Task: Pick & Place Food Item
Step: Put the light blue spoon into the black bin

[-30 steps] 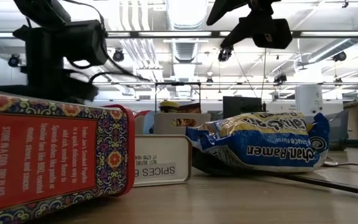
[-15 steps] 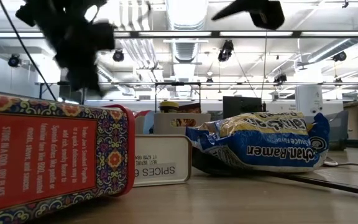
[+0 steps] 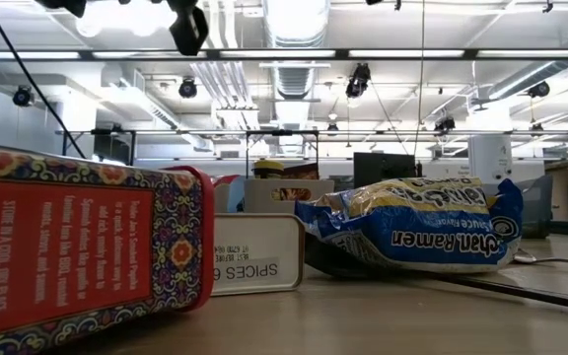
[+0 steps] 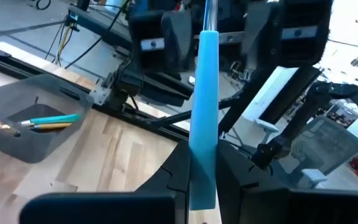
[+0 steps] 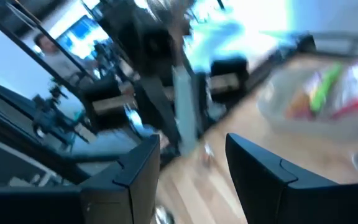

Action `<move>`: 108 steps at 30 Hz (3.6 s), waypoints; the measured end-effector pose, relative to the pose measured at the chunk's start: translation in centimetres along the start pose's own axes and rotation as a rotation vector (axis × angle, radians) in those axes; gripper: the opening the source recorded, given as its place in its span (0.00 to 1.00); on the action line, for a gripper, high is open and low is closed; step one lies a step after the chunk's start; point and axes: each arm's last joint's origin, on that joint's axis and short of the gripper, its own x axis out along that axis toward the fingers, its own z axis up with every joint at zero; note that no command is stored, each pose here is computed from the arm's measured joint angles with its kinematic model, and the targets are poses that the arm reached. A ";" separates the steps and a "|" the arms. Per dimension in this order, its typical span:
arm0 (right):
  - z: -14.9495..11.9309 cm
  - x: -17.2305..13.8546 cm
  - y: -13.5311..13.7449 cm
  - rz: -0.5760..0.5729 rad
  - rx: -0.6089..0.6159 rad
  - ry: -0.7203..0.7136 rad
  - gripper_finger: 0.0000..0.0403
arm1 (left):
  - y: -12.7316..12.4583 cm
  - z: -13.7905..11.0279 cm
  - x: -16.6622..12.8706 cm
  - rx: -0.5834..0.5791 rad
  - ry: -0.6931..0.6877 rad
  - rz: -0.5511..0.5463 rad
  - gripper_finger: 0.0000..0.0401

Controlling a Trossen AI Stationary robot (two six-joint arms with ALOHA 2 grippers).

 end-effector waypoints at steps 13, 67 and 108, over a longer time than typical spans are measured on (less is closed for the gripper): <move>1.0 1.0 -0.7 0.004 -0.050 -0.056 0.45 | -0.4 1.4 1.8 0.001 -0.007 -0.010 0.09; 5.8 -4.0 -4.7 -0.176 -0.091 0.078 0.08 | -0.1 3.3 3.7 -0.161 0.112 -0.002 0.75; 0.0 -6.6 -24.9 -0.842 -0.147 0.965 0.08 | 0.7 1.5 2.4 -0.242 0.335 0.120 0.75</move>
